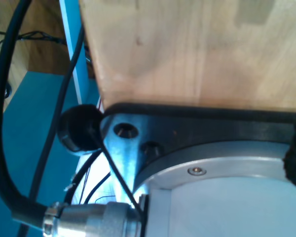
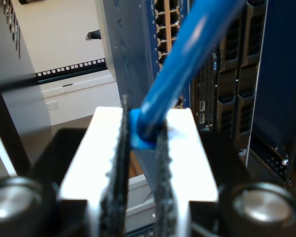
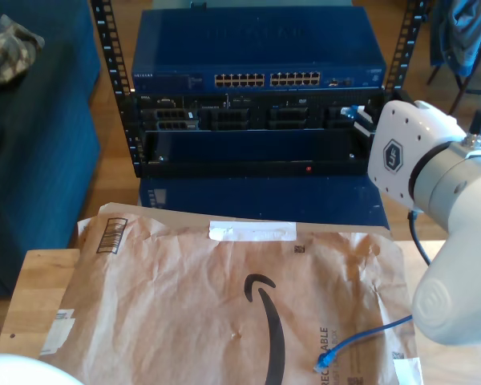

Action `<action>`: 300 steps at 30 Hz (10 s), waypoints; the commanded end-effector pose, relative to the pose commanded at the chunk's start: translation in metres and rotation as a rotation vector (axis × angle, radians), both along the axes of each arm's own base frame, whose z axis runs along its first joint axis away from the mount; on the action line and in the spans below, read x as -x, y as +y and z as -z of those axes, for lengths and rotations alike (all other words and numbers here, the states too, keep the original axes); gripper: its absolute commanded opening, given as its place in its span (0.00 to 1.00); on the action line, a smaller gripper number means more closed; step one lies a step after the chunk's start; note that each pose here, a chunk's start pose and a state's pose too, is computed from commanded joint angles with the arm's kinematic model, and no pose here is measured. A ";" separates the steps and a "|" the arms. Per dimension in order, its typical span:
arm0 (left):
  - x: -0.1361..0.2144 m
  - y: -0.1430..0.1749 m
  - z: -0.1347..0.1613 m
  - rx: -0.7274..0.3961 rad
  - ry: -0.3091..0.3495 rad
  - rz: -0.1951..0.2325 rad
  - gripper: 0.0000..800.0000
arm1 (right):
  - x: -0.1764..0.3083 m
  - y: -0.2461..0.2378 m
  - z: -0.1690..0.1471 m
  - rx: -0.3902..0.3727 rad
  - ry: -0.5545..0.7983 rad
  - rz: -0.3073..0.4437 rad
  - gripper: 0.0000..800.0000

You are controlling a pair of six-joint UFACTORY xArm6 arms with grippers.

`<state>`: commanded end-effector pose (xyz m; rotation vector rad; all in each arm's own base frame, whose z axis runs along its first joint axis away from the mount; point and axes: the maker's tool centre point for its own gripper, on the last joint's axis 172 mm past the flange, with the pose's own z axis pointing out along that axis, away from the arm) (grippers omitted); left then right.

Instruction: Grab the cable and plug it in

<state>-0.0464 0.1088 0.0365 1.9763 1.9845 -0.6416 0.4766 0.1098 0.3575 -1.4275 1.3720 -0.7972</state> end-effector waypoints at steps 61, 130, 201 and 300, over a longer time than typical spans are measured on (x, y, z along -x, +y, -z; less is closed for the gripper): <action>0.000 0.000 0.000 0.000 0.000 0.000 1.00 | -0.058 0.077 0.027 -0.026 -0.313 0.037 0.00; 0.000 0.000 0.000 0.000 0.000 0.000 1.00 | -0.172 0.024 0.080 0.204 -0.439 0.613 0.00; 0.000 0.000 0.000 0.000 0.000 0.000 1.00 | -0.182 0.032 0.084 0.126 -0.454 0.616 0.00; 0.000 0.000 0.000 0.000 0.000 0.000 1.00 | -0.192 0.030 0.088 0.132 -0.449 0.587 0.00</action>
